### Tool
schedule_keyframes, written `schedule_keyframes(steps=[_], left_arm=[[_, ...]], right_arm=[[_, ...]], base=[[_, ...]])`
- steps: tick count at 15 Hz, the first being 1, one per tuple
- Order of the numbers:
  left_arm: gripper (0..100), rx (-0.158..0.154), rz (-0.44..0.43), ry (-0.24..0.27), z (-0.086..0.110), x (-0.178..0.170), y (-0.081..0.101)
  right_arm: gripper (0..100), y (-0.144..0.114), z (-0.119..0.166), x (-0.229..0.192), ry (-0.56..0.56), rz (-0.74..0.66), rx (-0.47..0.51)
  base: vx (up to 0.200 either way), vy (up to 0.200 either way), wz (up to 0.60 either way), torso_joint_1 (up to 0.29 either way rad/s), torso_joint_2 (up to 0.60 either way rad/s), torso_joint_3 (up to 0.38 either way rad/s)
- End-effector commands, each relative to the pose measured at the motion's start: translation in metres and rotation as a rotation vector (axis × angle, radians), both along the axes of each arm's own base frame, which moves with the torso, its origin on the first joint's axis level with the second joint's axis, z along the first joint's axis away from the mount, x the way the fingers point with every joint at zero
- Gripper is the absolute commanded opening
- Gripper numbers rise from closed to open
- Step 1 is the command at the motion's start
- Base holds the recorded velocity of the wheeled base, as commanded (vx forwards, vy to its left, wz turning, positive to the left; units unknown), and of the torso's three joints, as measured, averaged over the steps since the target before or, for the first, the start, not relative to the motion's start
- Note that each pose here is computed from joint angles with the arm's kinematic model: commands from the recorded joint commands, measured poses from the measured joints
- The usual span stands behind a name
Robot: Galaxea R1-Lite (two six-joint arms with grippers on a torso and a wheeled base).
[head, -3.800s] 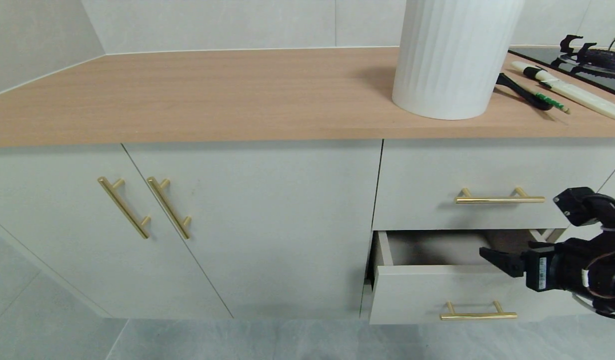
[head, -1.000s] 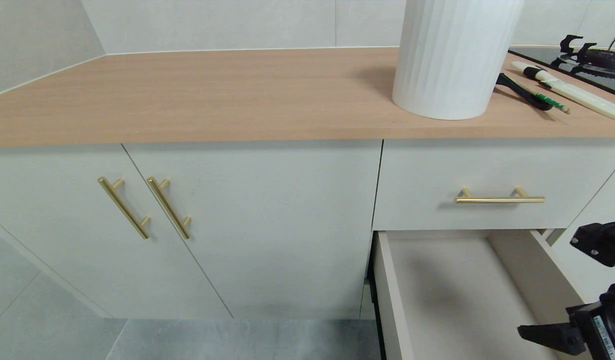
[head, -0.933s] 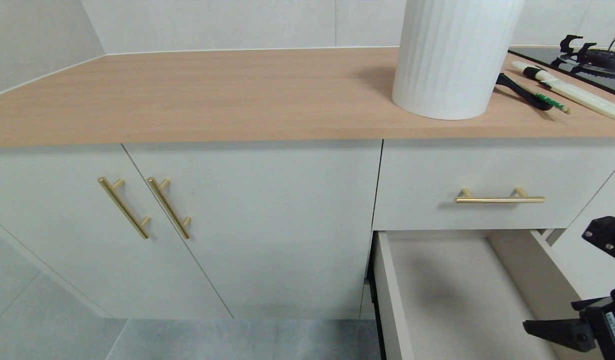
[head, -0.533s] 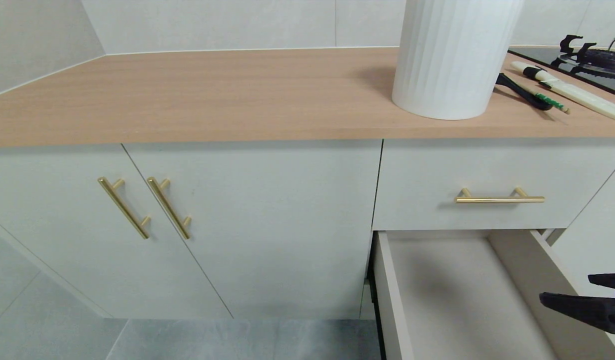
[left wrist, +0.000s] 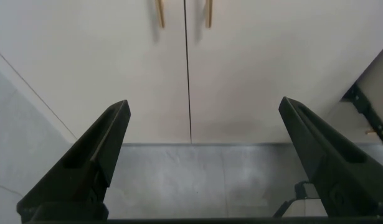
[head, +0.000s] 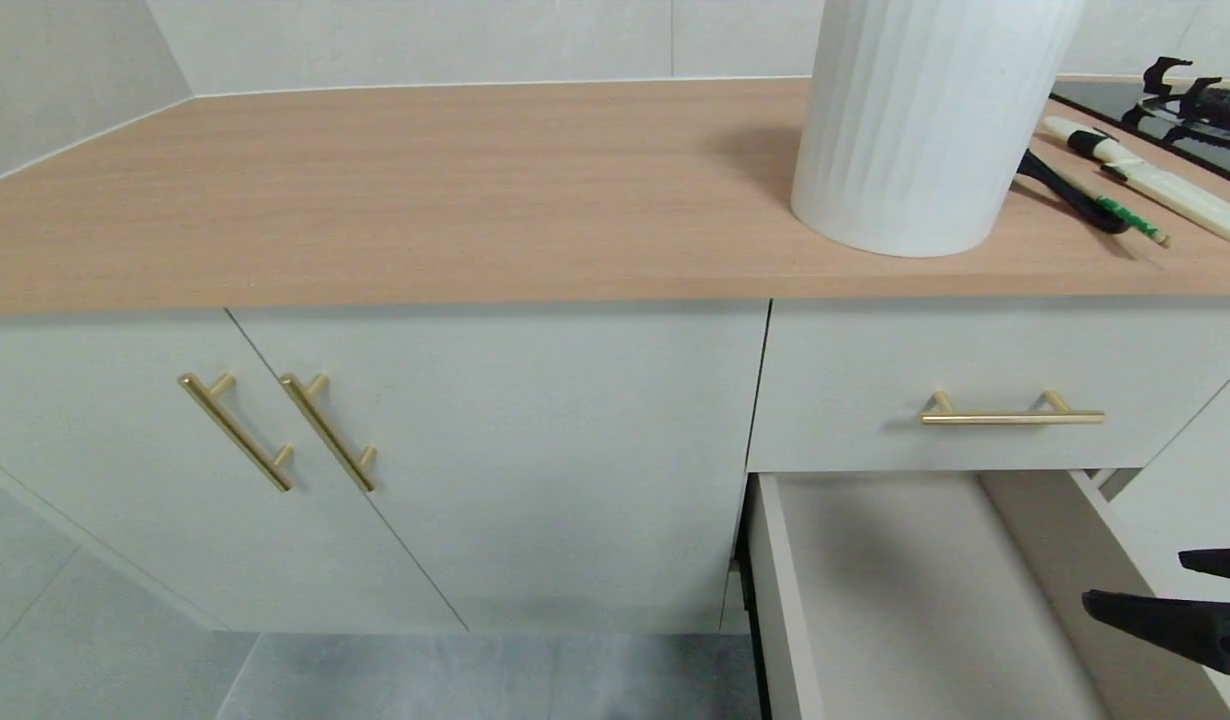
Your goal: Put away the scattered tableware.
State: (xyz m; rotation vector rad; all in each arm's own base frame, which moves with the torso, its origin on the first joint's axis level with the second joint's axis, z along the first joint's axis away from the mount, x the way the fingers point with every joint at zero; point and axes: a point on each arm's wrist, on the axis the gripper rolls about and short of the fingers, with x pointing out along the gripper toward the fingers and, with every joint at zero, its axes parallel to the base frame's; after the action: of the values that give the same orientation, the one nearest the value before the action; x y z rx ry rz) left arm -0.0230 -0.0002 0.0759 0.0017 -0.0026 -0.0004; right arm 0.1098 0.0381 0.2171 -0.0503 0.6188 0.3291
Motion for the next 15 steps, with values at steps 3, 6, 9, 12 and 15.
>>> schedule_keyframes(steps=[3,6,9,12,15], left_arm=[[100,0.0,0.0,0.001,0.0,0.0,0.0],[100,0.0,0.0,0.001,0.0,0.0,0.0],[100,0.0,0.0,0.001,0.0,0.0,0.0],[100,0.0,0.0,0.001,0.0,0.0,0.0],[100,0.0,0.0,0.001,0.0,0.0,0.0]], right_arm=[[100,0.0,0.0,-0.001,-0.008,0.011,-0.012],[100,-0.001,0.0,-0.002,-0.012,0.014,-0.015],[100,-0.001,0.0,-0.002,-0.012,0.014,-0.015],[100,-0.001,-0.001,-0.004,-0.014,0.015,-0.015],[100,0.002,0.015,0.008,-0.069,-0.018,-0.041]], base=[[0.0,0.0,0.0,0.129,-0.62,-0.258],[0.0,0.0,0.0,0.118,-0.5,-0.253],[0.0,0.0,0.0,0.328,-0.46,-0.258],[0.0,0.0,0.0,0.17,-0.3,-0.162],[0.0,0.0,0.0,0.029,-0.05,-0.024]])
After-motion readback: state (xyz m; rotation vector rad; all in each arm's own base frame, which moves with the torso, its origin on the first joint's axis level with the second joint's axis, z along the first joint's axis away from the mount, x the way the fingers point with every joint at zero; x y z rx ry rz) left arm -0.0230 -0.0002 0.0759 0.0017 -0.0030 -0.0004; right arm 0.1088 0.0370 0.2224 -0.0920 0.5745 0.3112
